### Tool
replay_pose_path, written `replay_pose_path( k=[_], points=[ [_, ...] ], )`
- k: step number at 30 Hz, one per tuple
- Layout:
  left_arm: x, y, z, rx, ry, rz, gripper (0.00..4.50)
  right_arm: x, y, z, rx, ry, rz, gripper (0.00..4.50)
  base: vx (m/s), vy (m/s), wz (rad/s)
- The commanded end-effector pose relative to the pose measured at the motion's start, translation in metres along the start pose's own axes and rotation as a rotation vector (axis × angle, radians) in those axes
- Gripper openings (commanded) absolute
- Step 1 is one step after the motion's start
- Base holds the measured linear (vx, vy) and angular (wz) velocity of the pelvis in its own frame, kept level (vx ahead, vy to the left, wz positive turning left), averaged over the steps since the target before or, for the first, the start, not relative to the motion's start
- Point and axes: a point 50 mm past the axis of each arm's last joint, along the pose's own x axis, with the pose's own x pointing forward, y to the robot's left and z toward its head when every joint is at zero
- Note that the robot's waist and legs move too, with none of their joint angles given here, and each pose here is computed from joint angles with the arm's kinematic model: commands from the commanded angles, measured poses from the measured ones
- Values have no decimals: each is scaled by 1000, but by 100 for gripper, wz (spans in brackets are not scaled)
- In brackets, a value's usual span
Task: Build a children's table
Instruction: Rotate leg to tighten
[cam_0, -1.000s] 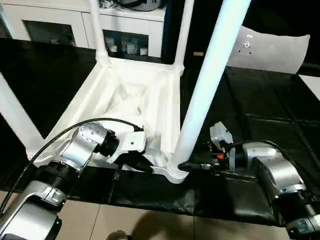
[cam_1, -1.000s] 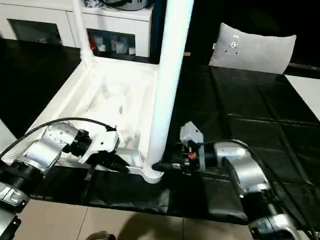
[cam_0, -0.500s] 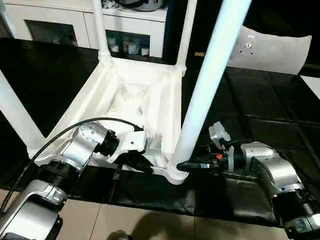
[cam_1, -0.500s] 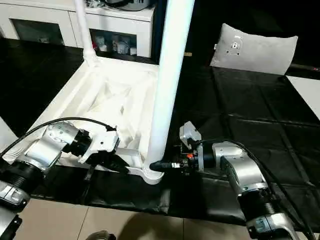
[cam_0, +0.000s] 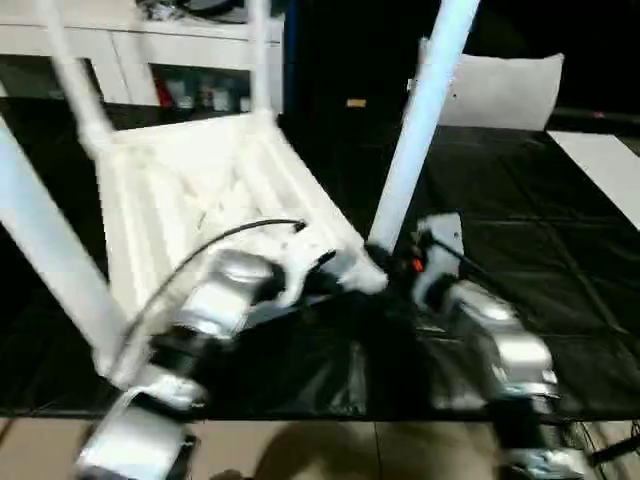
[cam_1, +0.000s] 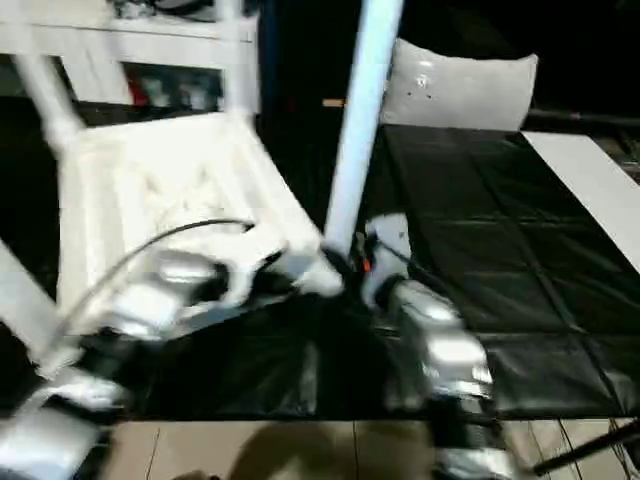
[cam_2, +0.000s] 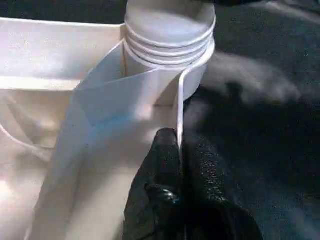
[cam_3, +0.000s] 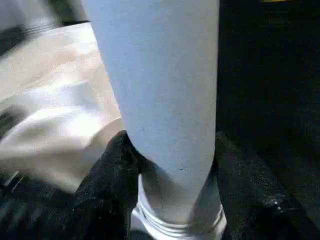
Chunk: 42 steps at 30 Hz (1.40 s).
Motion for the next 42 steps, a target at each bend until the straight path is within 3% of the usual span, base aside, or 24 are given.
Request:
replay_pose_path(
  k=[1, 8, 12, 20, 23, 26, 32, 37, 38, 42],
  points=[
    [18, -27, 35, 44, -117, -107, 0, 11, 20, -10, 24, 52, 30, 249, 0, 0, 0],
    [11, -23, 28, 80, -95, -91, 0, 5, 17, -3, 15, -12, -5, 305, 0, 0, 0],
    [3, -17, 19, 108, -80, -104, 0, -4, 12, -5, 20, 14, 60, 340, 0, 0, 0],
    [-23, 0, -2, 181, -26, -187, 0, -30, -13, 5, -109, 67, 261, 401, 0, 0, 0],
    [-35, 3, -9, 249, 7, -290, 0, -38, -21, 14, -199, 98, 431, 434, 0, 0, 0],
    [-40, 2, -12, 279, 20, -351, 0, -41, -21, 16, -238, 120, 517, 447, 0, 0, 0],
    [-55, 1, -23, 389, 115, -527, 0, -44, -23, 18, -297, 181, 717, 447, 0, 0, 0],
    [-59, 2, -25, 432, 163, -579, 0, -44, -20, 17, -302, 210, 855, 447, 0, 0, 0],
    [-59, 2, -25, 439, 166, -590, 0, -43, -20, 17, -300, 214, 877, 419, 0, 0, 0],
    [-60, 1, -25, 458, 171, -618, 0, -44, -13, 13, -270, 238, 972, 393, 0, 0, 0]
  ],
)
